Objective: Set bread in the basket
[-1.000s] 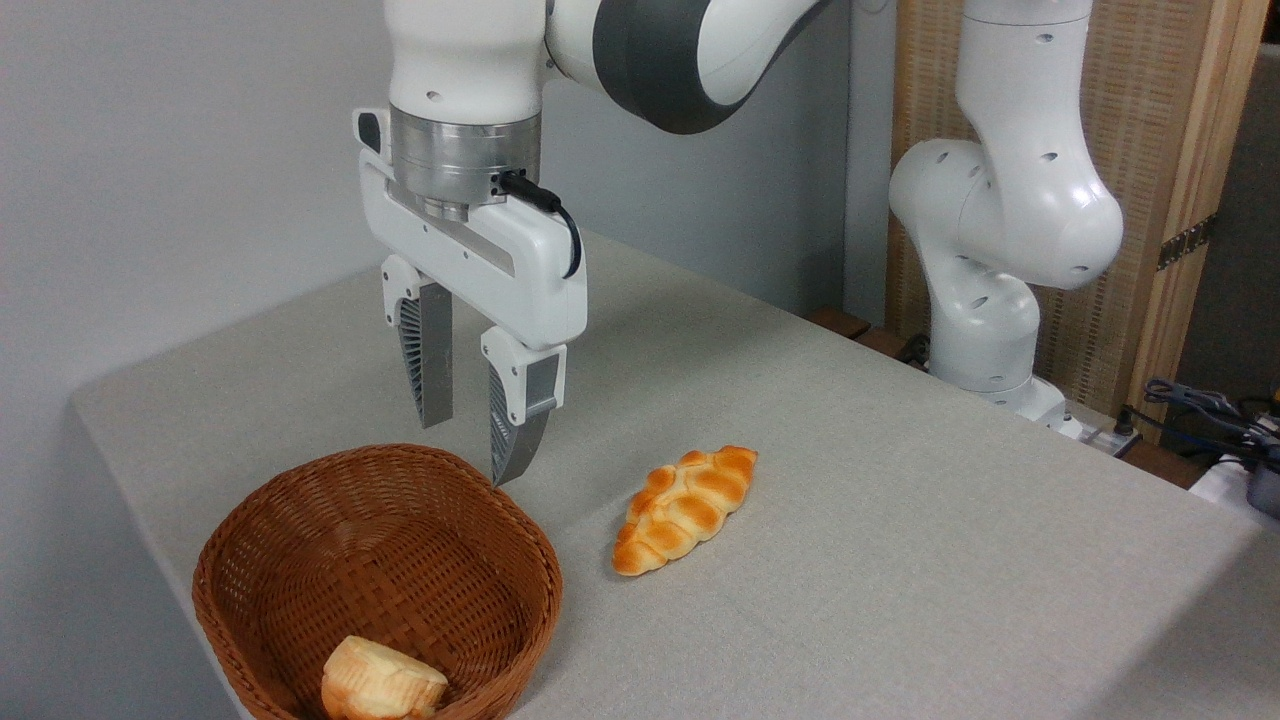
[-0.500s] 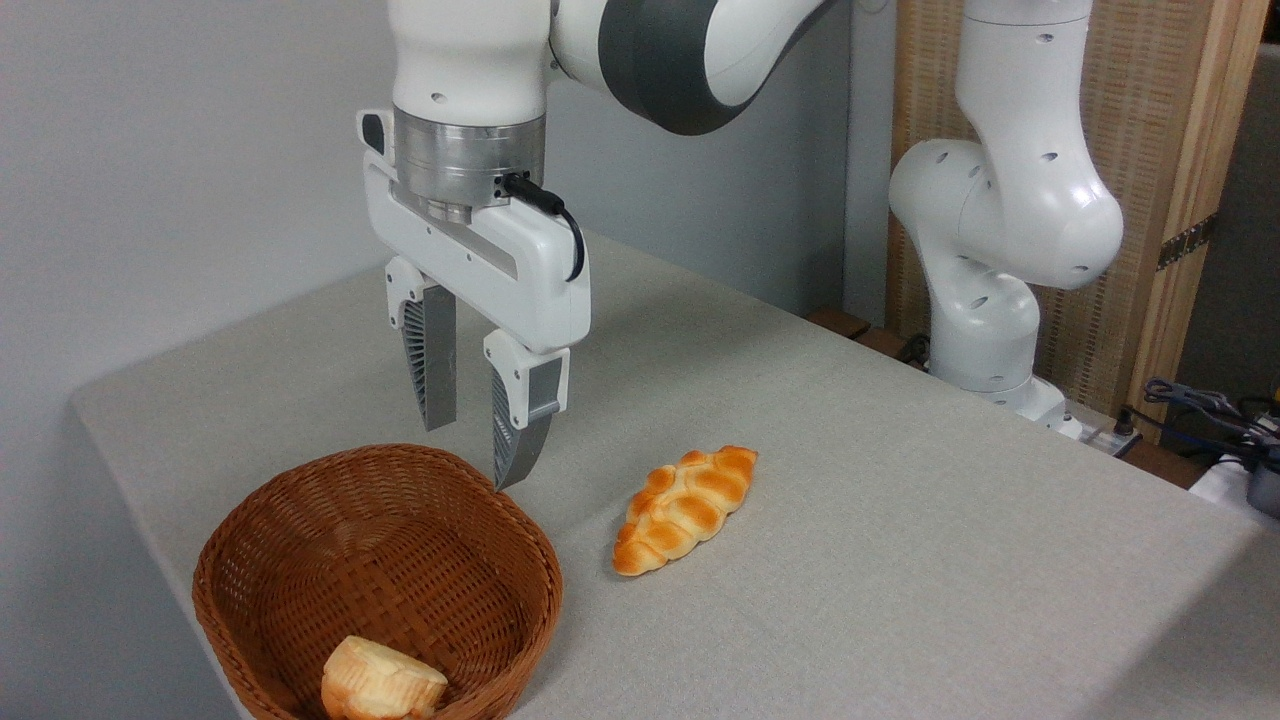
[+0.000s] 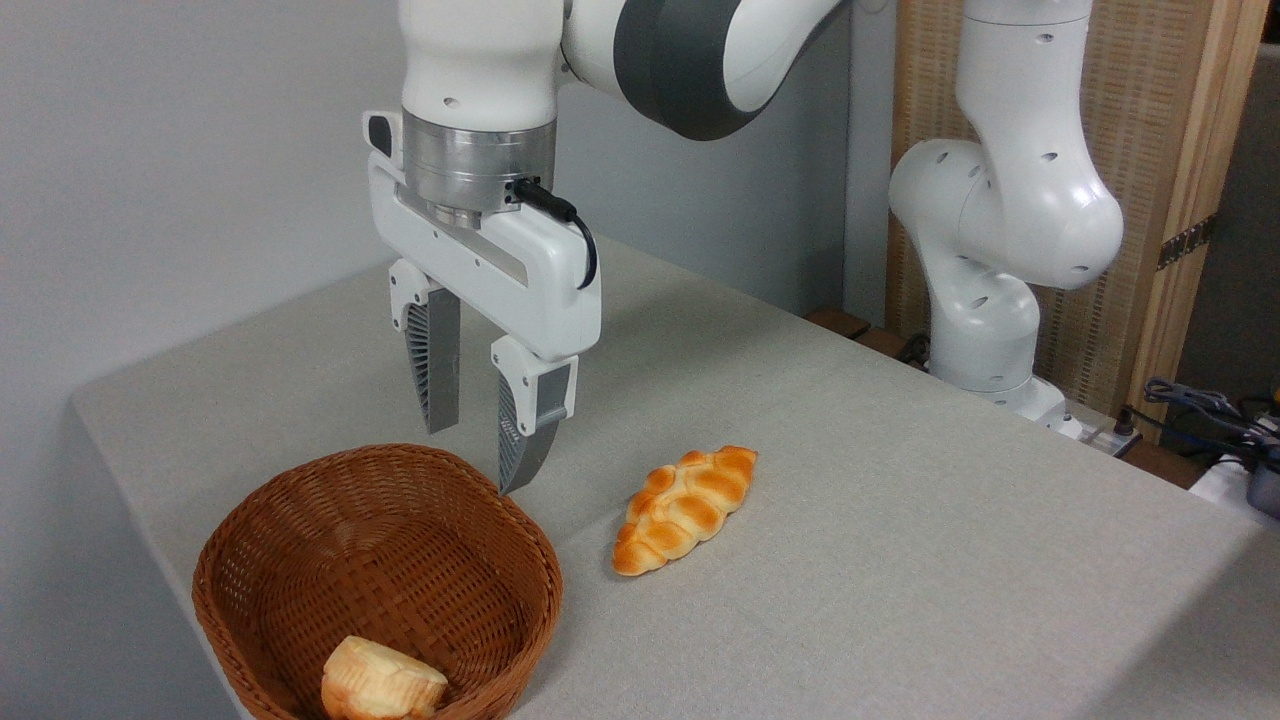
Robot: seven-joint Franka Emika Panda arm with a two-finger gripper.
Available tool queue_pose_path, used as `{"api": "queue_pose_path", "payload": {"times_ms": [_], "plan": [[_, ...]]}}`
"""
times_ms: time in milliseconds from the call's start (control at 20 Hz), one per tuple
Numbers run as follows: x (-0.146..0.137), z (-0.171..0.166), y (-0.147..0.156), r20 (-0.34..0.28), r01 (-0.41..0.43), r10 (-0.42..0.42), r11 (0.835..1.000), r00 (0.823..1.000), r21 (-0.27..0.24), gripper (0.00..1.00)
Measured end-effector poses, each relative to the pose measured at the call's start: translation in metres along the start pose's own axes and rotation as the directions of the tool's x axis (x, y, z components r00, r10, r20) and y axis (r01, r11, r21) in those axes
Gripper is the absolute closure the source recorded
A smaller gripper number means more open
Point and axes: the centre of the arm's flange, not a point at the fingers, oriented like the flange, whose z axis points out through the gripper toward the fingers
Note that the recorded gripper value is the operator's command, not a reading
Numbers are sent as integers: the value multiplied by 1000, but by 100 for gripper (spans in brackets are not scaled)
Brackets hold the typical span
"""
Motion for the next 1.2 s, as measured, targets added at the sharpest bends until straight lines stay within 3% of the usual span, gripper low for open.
{"api": "queue_pose_path", "payload": {"times_ms": [1200], "plan": [[1,-8,-4,-8,5,-5,1000,1000,2,0]]}}
